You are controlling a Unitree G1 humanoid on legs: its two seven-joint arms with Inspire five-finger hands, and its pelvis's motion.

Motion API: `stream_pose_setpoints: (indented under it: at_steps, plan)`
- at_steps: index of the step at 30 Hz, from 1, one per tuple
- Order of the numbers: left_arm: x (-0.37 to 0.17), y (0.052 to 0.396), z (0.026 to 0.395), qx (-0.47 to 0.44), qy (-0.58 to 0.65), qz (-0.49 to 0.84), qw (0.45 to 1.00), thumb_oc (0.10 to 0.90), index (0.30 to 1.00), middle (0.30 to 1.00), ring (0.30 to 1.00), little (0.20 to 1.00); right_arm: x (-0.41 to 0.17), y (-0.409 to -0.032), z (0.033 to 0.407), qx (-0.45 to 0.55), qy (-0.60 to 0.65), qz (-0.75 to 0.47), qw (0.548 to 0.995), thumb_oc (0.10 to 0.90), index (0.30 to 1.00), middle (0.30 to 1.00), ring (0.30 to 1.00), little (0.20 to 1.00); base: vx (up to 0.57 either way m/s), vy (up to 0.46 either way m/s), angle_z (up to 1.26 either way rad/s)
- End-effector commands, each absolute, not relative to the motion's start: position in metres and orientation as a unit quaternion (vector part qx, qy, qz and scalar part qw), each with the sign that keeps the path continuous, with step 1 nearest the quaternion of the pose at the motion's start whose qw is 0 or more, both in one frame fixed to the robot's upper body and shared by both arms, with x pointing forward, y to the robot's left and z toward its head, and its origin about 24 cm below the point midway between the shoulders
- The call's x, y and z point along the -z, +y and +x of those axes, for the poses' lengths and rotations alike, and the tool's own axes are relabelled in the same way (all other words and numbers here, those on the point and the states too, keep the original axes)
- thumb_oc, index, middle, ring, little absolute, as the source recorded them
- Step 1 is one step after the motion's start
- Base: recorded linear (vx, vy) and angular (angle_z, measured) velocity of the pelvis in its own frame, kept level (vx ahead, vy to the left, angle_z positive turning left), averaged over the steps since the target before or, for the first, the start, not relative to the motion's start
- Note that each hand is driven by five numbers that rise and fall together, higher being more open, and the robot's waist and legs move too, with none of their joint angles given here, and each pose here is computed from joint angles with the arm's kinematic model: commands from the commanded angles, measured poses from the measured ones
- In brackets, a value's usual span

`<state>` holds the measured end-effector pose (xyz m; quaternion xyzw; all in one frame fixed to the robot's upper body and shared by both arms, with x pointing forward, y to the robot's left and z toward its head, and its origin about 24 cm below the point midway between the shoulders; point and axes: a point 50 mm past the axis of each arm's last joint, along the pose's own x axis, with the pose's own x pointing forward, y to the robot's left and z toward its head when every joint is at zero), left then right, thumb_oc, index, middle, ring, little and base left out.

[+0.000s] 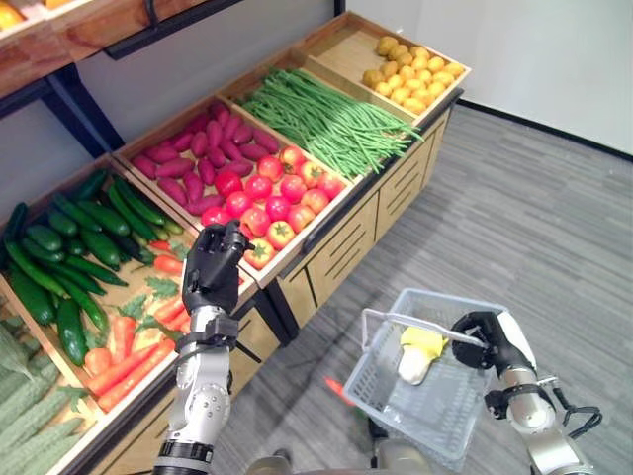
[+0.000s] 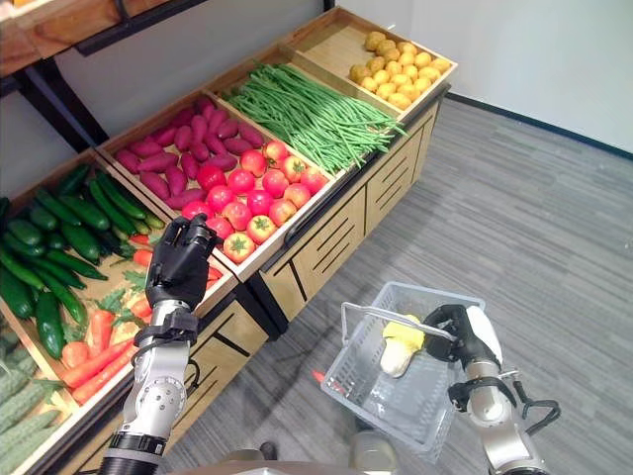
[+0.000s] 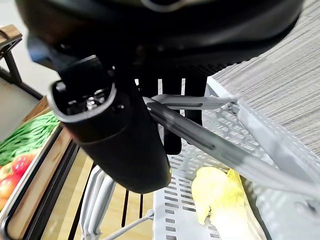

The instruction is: Get the vegetables into the basket

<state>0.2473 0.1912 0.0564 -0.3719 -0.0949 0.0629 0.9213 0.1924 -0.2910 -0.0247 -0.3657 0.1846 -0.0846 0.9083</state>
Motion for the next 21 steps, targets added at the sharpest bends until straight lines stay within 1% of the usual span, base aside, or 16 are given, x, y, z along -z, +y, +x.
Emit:
stream_pose_setpoints:
  at_steps: [1,5,13,18,21]
  plan:
    - [-0.104,0.21,0.245,-0.035,-0.22,-0.324,0.919,0.4,0.3,0.3,0.3,0.3,-0.025,-0.28,0.226,0.098,0.034,-0.354,0.93,0.4,0.3,0.3,0.3,0.3,0.07,0.144,-0.52]
    - [-0.103,0.216,0.242,-0.04,-0.215,-0.274,0.936,0.4,0.3,0.3,0.3,0.3,-0.016,-0.275,0.223,0.081,0.05,-0.343,0.934,0.4,0.3,0.3,0.3,0.3,0.04,0.117,-0.3]
    - [-0.1,0.221,0.238,-0.05,-0.203,-0.249,0.946,0.4,0.3,0.3,0.3,0.3,-0.014,-0.269,0.227,0.077,0.051,-0.338,0.937,0.4,0.3,0.3,0.3,0.3,0.01,0.041,0.03]
    - [-0.098,0.225,0.237,-0.061,-0.199,-0.242,0.948,0.4,0.3,0.3,0.3,0.3,-0.014,-0.267,0.228,0.069,0.052,-0.343,0.935,0.4,0.3,0.3,0.3,0.3,0.03,-0.017,0.01]
    - [-0.096,0.226,0.236,-0.066,-0.196,-0.249,0.946,0.4,0.3,0.3,0.3,0.3,-0.018,-0.263,0.232,0.056,0.043,-0.347,0.935,0.4,0.3,0.3,0.3,0.3,0.0,-0.125,-0.04]
